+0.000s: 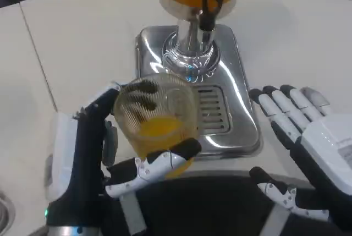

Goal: Grasp the cup under the faucet to collect the drink, then remove the cup.

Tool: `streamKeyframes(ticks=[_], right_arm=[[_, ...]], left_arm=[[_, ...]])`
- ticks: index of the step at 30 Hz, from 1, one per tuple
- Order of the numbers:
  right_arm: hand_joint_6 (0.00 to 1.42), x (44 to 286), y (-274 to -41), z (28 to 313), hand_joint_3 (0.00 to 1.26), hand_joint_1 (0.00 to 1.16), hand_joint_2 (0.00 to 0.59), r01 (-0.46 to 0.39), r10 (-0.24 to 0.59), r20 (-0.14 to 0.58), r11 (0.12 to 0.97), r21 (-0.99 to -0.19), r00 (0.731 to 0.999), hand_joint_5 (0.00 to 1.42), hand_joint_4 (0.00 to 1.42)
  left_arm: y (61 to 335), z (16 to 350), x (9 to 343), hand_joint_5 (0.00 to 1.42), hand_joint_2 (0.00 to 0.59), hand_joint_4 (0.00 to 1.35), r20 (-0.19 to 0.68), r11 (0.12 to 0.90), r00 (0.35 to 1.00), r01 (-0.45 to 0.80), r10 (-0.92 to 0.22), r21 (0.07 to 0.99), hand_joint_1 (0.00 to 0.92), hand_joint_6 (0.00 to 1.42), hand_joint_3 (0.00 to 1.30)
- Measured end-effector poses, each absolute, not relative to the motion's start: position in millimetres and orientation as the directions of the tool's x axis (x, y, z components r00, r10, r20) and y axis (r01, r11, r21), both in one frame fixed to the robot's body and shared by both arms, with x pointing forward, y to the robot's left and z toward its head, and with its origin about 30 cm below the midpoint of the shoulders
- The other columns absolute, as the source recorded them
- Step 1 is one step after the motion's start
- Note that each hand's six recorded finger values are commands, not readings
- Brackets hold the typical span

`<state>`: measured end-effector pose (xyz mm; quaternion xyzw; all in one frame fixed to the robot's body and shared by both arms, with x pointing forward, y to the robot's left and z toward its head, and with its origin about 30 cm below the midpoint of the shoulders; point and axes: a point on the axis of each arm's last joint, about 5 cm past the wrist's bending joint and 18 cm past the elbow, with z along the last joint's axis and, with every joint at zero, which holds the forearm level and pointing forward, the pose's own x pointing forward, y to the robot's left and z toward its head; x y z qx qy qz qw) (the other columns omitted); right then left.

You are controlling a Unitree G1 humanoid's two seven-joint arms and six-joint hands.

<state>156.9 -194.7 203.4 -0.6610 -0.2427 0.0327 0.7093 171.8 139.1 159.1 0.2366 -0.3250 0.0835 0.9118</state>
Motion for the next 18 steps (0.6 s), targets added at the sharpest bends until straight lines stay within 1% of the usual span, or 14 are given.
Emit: streamKeyframes(ticks=[2, 3, 8, 12, 18], right_arm=[[0.0, 157.2, -192.4, 201.7, 0.0, 0.4, 0.444, 0.278, 0.373, 0.31, 0.138, -0.95, 0.874, 0.0, 0.0], [0.0, 157.3, -191.7, 201.1, 0.0, 0.39, 0.434, 0.275, 0.376, 0.309, 0.141, -0.951, 0.874, 0.0, 0.0], [0.0, 158.4, -191.7, 198.6, 0.0, 0.39, 0.43, 0.266, 0.38, 0.304, 0.15, -0.952, 0.874, 0.0, 0.0], [0.0, 156.9, -192.1, 197.2, 0.0, 0.38, 0.434, 0.255, 0.378, 0.3, 0.167, -0.952, 0.876, 0.0, 0.0], [0.0, 154.6, -190.7, 197.7, 0.0, 0.37, 0.436, 0.257, 0.391, 0.305, 0.171, -0.951, 0.869, 0.0, 0.0]], left_arm=[[137.9, 157.2, 169.0, 1.42, 0.0, 1.0, 0.63, 0.868, 0.776, -0.302, -0.015, 0.394, 0.594, 1.42, 1.16], [137.5, 156.2, 167.4, 1.42, 0.0, 1.0, 0.628, 0.867, 0.778, -0.301, -0.018, 0.398, 0.594, 1.42, 1.16], [132.2, 150.5, 157.8, 1.42, 0.0, 1.0, 0.613, 0.864, 0.789, -0.278, -0.044, 0.42, 0.594, 1.42, 1.16], [130.7, 149.4, 152.0, 1.42, 0.0, 1.0, 0.605, 0.87, 0.795, -0.268, -0.044, 0.414, 0.594, 1.42, 1.16], [128.0, 148.5, 149.9, 1.42, 0.0, 1.0, 0.596, 0.875, 0.802, -0.255, -0.046, 0.41, 0.594, 1.42, 1.16]])
